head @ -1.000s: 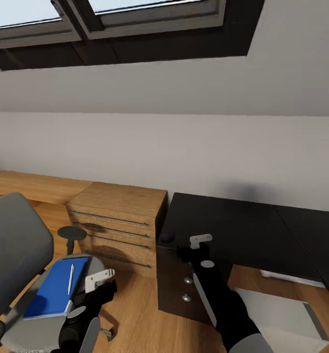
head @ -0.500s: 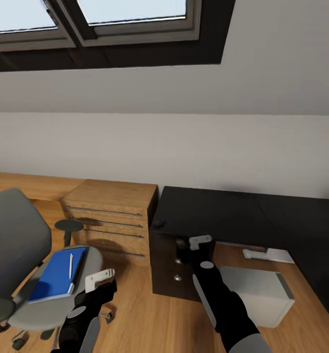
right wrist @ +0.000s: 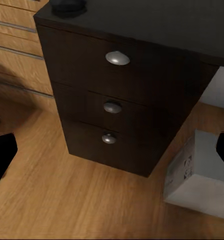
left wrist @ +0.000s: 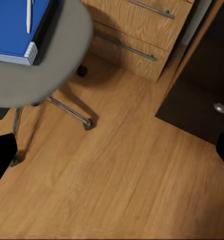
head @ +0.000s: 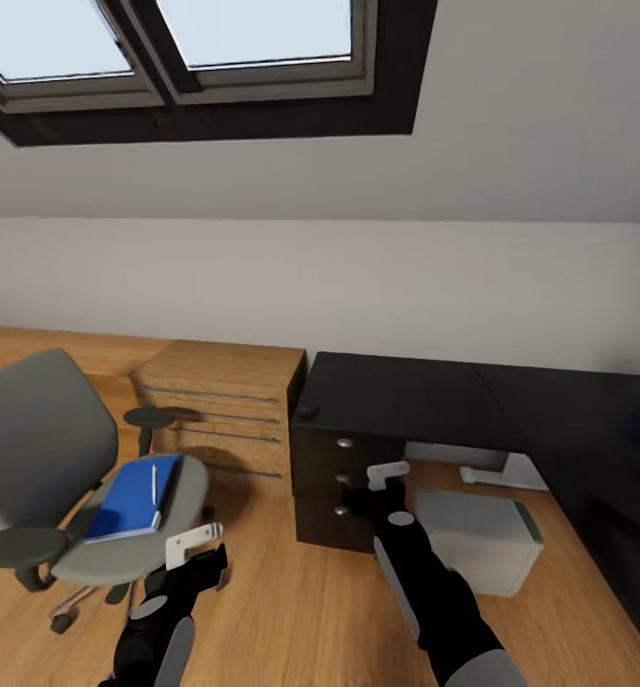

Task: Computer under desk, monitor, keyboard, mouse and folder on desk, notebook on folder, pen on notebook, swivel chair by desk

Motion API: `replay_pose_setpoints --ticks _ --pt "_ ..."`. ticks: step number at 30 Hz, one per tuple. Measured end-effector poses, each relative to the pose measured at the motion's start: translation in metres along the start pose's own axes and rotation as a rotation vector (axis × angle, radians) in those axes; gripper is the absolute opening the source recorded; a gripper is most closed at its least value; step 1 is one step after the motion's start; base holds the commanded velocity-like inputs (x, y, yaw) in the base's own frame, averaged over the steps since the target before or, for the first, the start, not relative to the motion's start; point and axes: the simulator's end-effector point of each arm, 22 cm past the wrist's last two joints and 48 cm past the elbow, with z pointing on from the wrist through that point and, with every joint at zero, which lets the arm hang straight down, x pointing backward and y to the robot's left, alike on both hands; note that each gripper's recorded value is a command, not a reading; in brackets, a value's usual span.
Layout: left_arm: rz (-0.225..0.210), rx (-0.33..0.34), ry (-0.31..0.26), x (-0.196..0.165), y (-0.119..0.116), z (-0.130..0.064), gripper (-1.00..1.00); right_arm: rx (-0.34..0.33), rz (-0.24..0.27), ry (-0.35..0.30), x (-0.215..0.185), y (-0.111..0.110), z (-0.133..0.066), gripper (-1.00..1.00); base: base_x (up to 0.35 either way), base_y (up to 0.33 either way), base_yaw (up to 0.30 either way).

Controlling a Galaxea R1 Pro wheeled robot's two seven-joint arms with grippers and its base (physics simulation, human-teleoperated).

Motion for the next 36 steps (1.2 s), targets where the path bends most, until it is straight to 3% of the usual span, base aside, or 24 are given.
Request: replay_pose_setpoints --ticks 19,29,36 --pt "0.001 0.0 0.004 0.001 0.0 0.0 1.0 -0.002 -0.002 0.011 0.006 0.001 0.001 1.0 -0.326 -0.003 0.0" --pt "0.006 -0.003 0.015 0.007 0.0 0.002 1.0 -0.011 -0.013 0.036 0.038 0.007 0.011 1.0 -0.066 0.0 0.0" --pt "0.014 -0.004 0.036 0.009 -0.001 -0.002 1.0 -0.016 -0.002 -0.024 0.027 0.008 0.009 1.0 -0.006 0.0 0.0"
